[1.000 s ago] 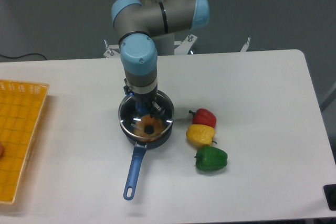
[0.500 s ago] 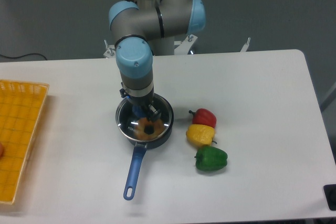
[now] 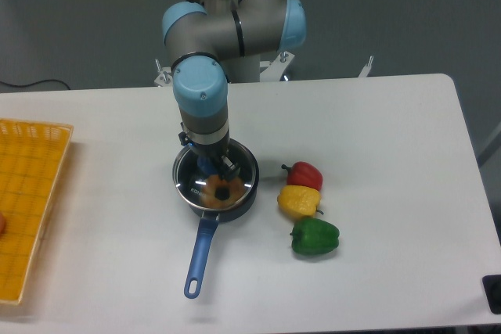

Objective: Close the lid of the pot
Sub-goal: 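Lower the glass lid onto the saucepan rim, then adjust the lid to seat it flat on the saucepan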

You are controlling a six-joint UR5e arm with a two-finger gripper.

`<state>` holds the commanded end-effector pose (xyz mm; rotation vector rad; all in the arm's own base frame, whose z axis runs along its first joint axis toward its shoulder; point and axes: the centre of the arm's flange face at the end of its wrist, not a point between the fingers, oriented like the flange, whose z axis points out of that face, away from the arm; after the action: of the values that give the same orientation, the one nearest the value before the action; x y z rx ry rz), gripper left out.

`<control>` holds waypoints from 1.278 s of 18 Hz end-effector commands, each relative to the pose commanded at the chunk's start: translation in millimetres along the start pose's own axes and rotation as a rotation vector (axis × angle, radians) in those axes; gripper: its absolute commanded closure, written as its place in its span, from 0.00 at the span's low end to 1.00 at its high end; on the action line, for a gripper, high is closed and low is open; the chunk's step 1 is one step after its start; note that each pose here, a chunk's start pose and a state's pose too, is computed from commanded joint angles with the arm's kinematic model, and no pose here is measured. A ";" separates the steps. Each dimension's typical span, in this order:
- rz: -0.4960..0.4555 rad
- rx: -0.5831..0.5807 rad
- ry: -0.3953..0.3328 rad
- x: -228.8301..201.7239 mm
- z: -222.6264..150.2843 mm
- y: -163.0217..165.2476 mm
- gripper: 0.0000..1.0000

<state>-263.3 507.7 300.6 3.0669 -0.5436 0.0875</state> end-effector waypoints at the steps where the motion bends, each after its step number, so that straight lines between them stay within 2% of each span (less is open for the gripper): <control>1: 0.000 -0.001 -0.001 -0.1 0.0 0.1 0.47; 23: -0.014 -0.004 0.001 -7.9 2.8 7.0 0.47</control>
<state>-272.9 503.8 297.4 3.0657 -0.5217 0.0871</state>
